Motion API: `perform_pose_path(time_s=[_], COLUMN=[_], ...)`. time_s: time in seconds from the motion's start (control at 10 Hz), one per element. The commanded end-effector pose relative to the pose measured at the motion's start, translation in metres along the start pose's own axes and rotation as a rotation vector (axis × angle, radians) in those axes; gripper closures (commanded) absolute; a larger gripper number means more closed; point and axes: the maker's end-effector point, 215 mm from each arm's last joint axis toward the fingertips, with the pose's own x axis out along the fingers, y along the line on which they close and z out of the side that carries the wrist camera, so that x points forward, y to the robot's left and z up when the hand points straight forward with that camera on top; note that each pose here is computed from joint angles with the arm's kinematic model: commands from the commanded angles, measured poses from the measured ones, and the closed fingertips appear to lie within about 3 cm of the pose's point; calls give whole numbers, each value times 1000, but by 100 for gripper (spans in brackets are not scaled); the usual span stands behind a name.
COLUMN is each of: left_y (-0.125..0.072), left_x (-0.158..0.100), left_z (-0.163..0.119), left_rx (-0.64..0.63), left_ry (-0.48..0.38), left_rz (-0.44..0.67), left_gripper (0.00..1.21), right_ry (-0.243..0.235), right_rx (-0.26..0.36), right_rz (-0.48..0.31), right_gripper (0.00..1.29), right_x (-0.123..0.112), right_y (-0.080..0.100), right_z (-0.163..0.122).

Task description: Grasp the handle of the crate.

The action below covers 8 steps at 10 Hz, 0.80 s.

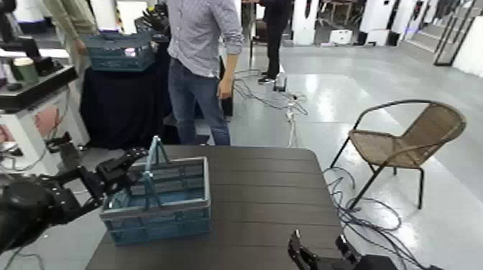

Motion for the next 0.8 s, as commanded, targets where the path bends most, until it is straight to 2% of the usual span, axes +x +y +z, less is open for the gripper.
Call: perform_pose_path(time_s=[0.1,0.2,0.3,0.4,0.5,0.7,0.8], left_y=[-4,-6,-6,-7,-7,-3,-2], left_x=[6,9,10,11,10,9,7], left_z=[-9,-9,-10,-10,-8,-5,-3], left_rx=[-17,-20,-20,-22,-21,-18,-19], left_ry=[26,28,28,26,22,10,6], left_rz=[-9,-12,-12,-16,-15,-8,-5], left_gripper=[13,16,25,52,71,88,88], right_ry=[-6,-6,-7,-8,-10,-10,-11], right_rx=[4,4,3,2,4,3,5], right_rz=[6,8,10,13,13,18,18], right_gripper=[15,15,15,16,15,15,15], right_x=[1,2,2,2,3,4,4], right_y=[3,3,3,4,4,5,5], right_z=[1,1,1,1,2,2,2])
